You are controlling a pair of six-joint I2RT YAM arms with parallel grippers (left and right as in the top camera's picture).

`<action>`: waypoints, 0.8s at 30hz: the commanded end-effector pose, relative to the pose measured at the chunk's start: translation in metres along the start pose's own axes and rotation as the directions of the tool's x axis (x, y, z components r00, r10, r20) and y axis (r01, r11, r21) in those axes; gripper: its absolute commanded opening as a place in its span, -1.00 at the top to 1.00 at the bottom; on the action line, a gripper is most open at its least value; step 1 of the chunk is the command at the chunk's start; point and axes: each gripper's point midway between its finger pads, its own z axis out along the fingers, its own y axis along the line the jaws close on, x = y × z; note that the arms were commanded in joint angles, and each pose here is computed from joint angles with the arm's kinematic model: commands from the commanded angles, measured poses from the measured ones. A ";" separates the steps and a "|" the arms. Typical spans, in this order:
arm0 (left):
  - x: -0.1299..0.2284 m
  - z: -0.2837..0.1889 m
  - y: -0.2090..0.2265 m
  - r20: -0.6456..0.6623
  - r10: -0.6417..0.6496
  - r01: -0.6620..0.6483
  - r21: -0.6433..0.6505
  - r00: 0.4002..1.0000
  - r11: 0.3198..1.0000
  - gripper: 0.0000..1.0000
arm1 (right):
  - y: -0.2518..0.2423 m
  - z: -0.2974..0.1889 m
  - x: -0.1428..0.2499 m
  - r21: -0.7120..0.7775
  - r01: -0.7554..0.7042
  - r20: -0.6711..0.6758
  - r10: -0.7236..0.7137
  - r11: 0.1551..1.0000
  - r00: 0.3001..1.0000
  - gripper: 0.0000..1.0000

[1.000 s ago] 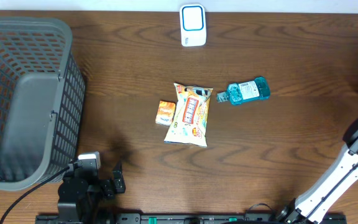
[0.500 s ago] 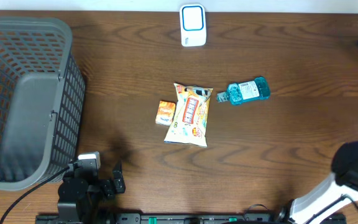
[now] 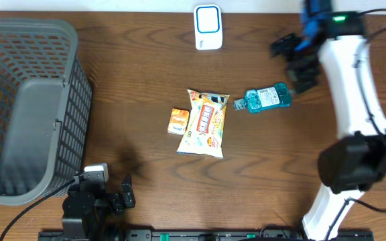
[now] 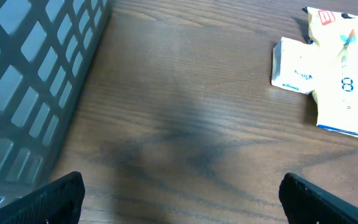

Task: Scan the item barcode
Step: 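Reach the right gripper to the teal mouthwash bottle and grasp it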

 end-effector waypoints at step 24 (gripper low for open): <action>0.001 0.001 0.002 -0.003 -0.011 0.011 -0.012 1.000 1.000 -1.00 | -0.029 0.173 0.068 0.297 -0.120 0.020 0.120 0.947 0.993 -0.11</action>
